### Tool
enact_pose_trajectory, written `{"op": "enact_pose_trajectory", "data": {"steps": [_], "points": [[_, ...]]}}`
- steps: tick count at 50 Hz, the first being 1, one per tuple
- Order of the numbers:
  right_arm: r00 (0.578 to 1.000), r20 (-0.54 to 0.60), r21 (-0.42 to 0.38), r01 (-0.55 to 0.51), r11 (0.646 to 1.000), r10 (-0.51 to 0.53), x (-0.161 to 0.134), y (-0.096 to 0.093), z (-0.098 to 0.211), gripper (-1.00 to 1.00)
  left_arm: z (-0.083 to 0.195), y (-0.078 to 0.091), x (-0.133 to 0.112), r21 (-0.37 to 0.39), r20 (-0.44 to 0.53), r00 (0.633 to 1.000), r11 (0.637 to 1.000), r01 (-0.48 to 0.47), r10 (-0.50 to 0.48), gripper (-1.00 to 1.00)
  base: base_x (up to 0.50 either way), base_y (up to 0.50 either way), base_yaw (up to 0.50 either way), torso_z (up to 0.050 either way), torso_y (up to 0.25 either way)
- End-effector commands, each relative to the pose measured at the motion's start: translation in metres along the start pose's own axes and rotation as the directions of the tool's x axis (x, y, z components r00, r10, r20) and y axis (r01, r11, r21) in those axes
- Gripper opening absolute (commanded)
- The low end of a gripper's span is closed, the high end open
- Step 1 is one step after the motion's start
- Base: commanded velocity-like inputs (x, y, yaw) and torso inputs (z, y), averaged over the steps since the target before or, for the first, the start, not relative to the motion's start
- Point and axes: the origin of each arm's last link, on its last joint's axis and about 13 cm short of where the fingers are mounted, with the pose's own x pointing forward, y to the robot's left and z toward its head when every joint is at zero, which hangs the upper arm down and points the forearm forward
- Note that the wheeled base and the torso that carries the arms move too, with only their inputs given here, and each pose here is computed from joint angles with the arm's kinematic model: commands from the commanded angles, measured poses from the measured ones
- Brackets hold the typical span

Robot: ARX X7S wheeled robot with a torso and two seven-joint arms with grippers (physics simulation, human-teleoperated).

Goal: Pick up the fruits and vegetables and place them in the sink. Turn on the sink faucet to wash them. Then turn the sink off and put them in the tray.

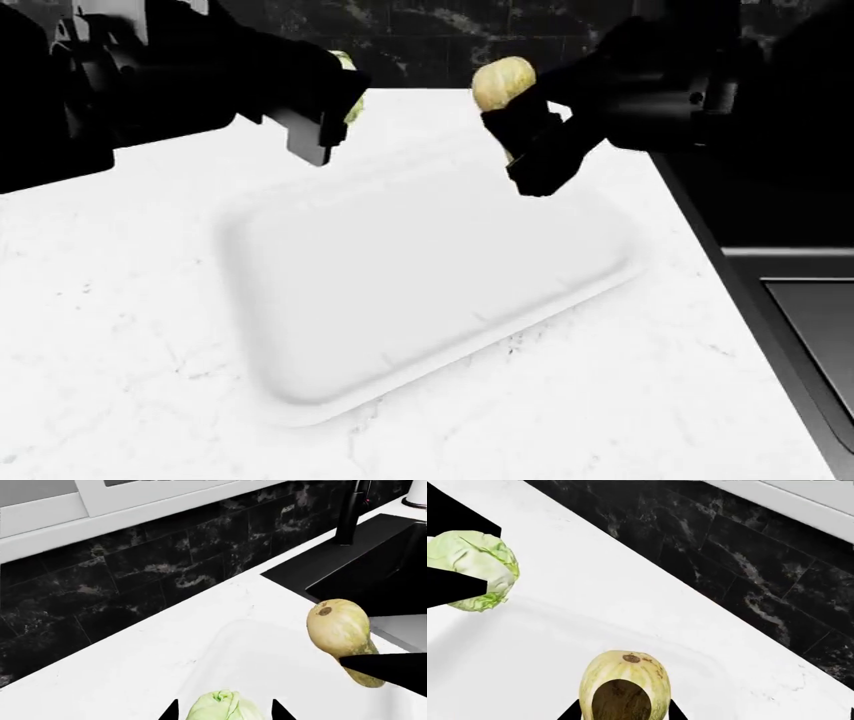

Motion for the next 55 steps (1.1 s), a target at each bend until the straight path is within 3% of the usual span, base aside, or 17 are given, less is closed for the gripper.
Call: {"op": "enact_pose_trajectory", "data": {"steps": [1,15,34,35,55], "points": [[1.0,-0.006,-0.009,-0.025,1.0,0.025,0.029,-0.003,-0.002,-1.0,-0.007,-0.003,-0.001,0.012,-0.046,0.999,1.0,-0.002,0.003,-1.0,0.0,0.0,0.0,0.0,0.0],[0.997,-0.066,-0.004,-0.048,0.999,0.047,0.058,-0.008,-0.006,-1.0,-0.007,-0.003,-0.001,0.012,-0.039,0.999,1.0,0.007,-0.006,-1.0,0.0,0.0,0.0,0.001,0.001],[0.971,-0.224,0.021,-0.075,0.997,0.078,0.059,-0.005,-0.027,-1.0,-0.007,-0.002,0.002,0.013,-0.04,0.999,1.0,0.006,-0.005,-1.0,0.0,0.0,0.0,0.001,0.002],[0.972,-0.223,0.022,-0.073,0.997,0.076,0.059,-0.006,-0.027,1.0,-0.007,-0.002,0.003,0.014,-0.04,0.999,1.0,0.005,-0.005,-1.0,0.0,0.0,0.0,0.0,0.0],[0.99,-0.129,0.049,-0.043,0.998,0.049,0.047,-0.007,-0.013,1.0,-0.011,-0.004,0.005,0.014,-0.052,0.999,1.0,0.009,-0.009,-1.0,0.0,0.0,0.0,0.0,0.0]]}}
